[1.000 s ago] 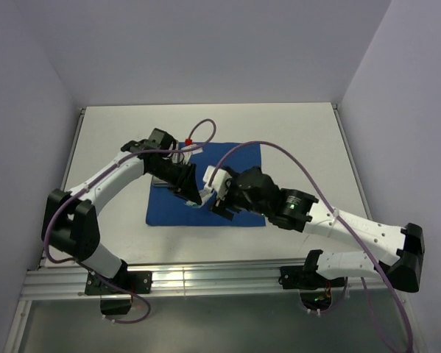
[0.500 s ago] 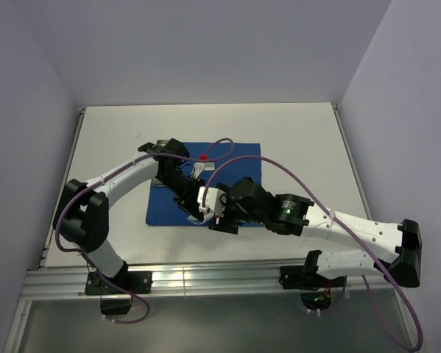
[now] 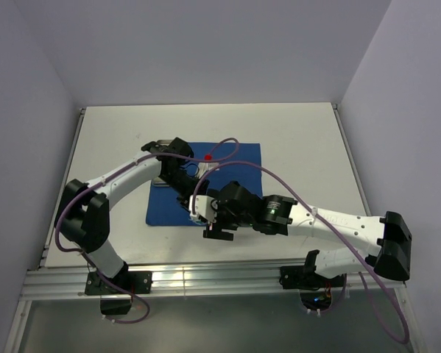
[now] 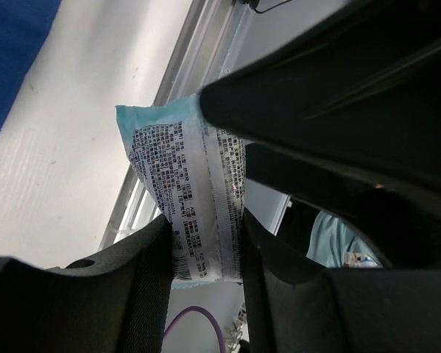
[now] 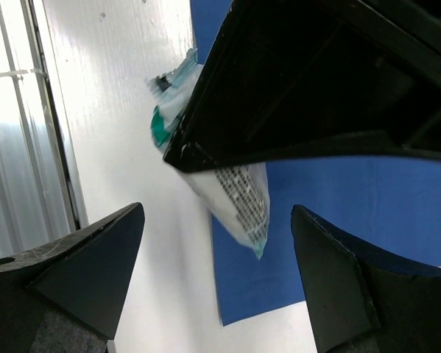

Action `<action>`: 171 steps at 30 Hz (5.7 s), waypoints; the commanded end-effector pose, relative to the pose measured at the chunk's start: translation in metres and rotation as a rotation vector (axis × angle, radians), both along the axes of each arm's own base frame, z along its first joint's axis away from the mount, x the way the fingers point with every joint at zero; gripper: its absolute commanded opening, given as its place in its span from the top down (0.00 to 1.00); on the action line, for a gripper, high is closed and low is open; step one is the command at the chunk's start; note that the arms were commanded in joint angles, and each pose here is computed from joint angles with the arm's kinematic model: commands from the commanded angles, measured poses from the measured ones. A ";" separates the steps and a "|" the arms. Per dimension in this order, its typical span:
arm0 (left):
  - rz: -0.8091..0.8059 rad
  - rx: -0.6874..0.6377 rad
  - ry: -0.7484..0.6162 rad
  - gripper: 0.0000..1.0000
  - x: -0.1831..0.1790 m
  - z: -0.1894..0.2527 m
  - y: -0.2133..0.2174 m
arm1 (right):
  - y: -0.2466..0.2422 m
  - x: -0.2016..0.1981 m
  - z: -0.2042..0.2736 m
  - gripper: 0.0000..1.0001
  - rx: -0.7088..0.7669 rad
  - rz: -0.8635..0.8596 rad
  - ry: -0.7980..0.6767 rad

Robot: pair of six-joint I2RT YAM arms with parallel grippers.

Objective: Open and lay out the surgical kit

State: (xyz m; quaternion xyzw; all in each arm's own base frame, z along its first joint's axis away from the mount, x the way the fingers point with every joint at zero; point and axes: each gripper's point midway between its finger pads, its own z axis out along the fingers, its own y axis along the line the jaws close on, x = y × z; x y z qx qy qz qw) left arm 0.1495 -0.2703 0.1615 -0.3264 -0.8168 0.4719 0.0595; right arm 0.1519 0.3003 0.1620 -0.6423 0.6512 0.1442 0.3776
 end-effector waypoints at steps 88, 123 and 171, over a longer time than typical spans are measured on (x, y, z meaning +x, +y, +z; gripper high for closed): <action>0.379 -0.841 -0.605 0.30 0.012 0.214 0.038 | 0.007 0.037 0.204 1.00 1.514 -0.487 0.627; 0.582 -0.836 -0.345 0.61 0.037 0.213 0.021 | 0.011 0.049 0.222 1.00 1.750 -0.492 0.750; -0.063 -0.396 -0.065 1.00 -0.037 0.065 0.018 | -0.007 -0.047 0.070 0.00 0.209 0.010 0.009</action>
